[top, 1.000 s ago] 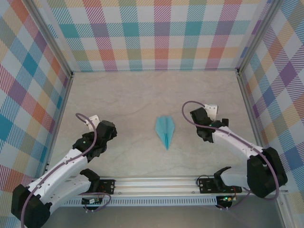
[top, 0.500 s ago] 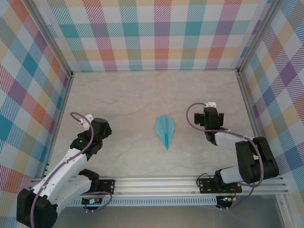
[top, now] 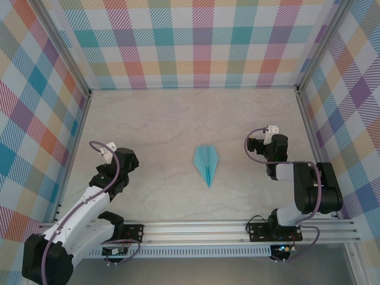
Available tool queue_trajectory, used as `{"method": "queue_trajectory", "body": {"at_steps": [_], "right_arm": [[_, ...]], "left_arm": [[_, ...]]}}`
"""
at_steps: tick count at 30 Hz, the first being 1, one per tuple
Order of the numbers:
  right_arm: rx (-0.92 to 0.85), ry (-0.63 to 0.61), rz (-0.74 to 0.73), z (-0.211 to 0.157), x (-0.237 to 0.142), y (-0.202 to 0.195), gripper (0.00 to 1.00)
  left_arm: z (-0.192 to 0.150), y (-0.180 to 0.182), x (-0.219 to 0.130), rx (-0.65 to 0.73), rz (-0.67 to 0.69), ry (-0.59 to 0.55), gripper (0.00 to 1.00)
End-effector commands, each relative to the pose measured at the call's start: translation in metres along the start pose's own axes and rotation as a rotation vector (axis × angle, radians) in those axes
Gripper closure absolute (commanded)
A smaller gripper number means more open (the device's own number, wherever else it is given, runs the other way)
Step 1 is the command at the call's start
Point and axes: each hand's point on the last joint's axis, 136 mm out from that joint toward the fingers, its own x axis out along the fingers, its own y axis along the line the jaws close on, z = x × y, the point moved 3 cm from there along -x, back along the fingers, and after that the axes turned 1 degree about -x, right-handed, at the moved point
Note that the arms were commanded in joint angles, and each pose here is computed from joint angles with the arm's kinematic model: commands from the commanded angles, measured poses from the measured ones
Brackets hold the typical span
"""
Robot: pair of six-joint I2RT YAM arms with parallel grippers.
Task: Fold a paper plane with a square sheet of paper (pick it up from the middle)
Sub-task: Reset both arms
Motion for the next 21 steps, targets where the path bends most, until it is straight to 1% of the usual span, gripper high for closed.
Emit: {"method": "queue_trajectory", "body": {"at_steps": [1,4,7,10,14,17,19,21], "right_arm": [[0.025,-0.073,0.058,0.014,-0.001,0.008,0.00],[0.039,-0.079,0.019,0.014,-0.002,0.003,0.00],[0.065,-0.099,-0.094,0.013,-0.004,-0.008,0.00],[0.068,-0.102,-0.102,0.014,-0.005,-0.009,0.00],[0.065,-0.102,-0.103,0.013,-0.005,-0.009,0.00],[0.065,-0.103,-0.103,0.014,-0.005,-0.009,0.00],[0.066,-0.104,-0.102,0.014,-0.005,-0.009,0.00],[0.066,-0.102,-0.101,0.013,-0.005,-0.008,0.00]], "left_arm": [[0.021,0.001,0.003,0.002,0.043,-0.075,0.00],[0.029,0.000,0.015,0.039,0.091,-0.118,0.00],[0.032,-0.008,0.030,0.075,0.093,-0.075,0.00],[0.038,-0.016,0.044,0.107,0.085,-0.060,0.00],[0.038,-0.024,0.060,0.145,0.026,-0.079,0.00],[0.027,-0.030,0.076,0.164,-0.061,-0.069,0.00],[0.020,-0.036,0.084,0.197,-0.116,-0.086,0.00],[0.021,-0.038,0.089,0.164,-0.137,-0.121,0.00]]}}
